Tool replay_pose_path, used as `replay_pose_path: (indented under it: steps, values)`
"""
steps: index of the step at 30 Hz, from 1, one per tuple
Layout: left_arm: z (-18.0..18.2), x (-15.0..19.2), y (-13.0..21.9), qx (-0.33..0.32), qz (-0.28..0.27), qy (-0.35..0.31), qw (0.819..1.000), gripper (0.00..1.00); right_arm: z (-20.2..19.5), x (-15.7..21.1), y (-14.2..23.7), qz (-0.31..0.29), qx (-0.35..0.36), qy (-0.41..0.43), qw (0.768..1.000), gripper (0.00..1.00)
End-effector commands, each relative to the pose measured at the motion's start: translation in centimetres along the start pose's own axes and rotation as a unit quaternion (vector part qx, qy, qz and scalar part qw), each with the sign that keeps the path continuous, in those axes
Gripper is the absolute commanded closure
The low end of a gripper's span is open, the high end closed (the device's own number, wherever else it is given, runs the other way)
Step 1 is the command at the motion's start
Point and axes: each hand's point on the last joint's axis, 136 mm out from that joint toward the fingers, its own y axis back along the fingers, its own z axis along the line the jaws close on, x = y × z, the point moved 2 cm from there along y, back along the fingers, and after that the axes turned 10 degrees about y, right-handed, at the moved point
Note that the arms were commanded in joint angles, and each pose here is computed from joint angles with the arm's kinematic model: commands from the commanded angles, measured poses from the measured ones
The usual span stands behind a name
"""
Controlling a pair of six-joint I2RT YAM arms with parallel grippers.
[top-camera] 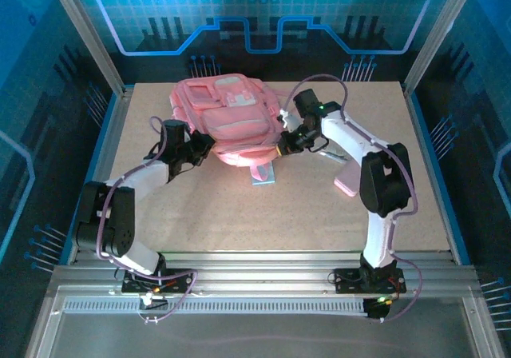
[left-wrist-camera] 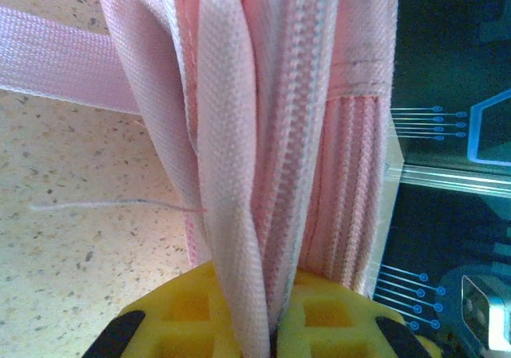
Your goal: Pack the student bag
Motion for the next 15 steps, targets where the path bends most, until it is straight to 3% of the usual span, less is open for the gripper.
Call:
replay_pose_path:
  steps: [1, 5, 6, 7, 9, 11, 15]
  values:
    - [-2.8, -3.3, 1.7, 0.033, -0.023, -0.047, 0.998, 1.0, -4.7, 1.8, 0.6, 0.046, 0.081, -0.03, 0.995, 1.0]
    - [-3.5, -6.6, 1.0, 0.032, -0.043, -0.053, 0.997, 0.99, -1.6, 0.9, -0.2, 0.029, 0.036, -0.012, 0.999, 1.0]
    - [-3.7, -7.5, 0.7, 0.027, -0.05, -0.052, 0.997, 0.94, 0.1, 0.3, -0.6, 0.016, 0.006, -0.004, 1.0, 1.0]
    - [-4.1, -8.1, 0.3, 0.029, -0.049, -0.049, 0.997, 0.86, 1.9, -0.3, -1.0, 0.004, -0.028, 0.002, 1.0, 1.0]
    - [-5.0, -8.8, -0.3, 0.035, -0.041, -0.035, 0.998, 0.4, 5.9, -2.2, -1.8, -0.03, -0.097, 0.01, 0.995, 1.0]
    - [-5.6, -8.7, -0.3, 0.035, -0.038, -0.027, 0.998, 0.02, 9.1, -4.0, -2.2, -0.058, -0.146, 0.019, 0.987, 1.0]
    - [-4.8, -8.3, 2.6, 0.012, -0.081, -0.017, 0.997, 0.01, 14.3, -8.1, -2.2, -0.104, -0.18, 0.055, 0.977, 1.0]
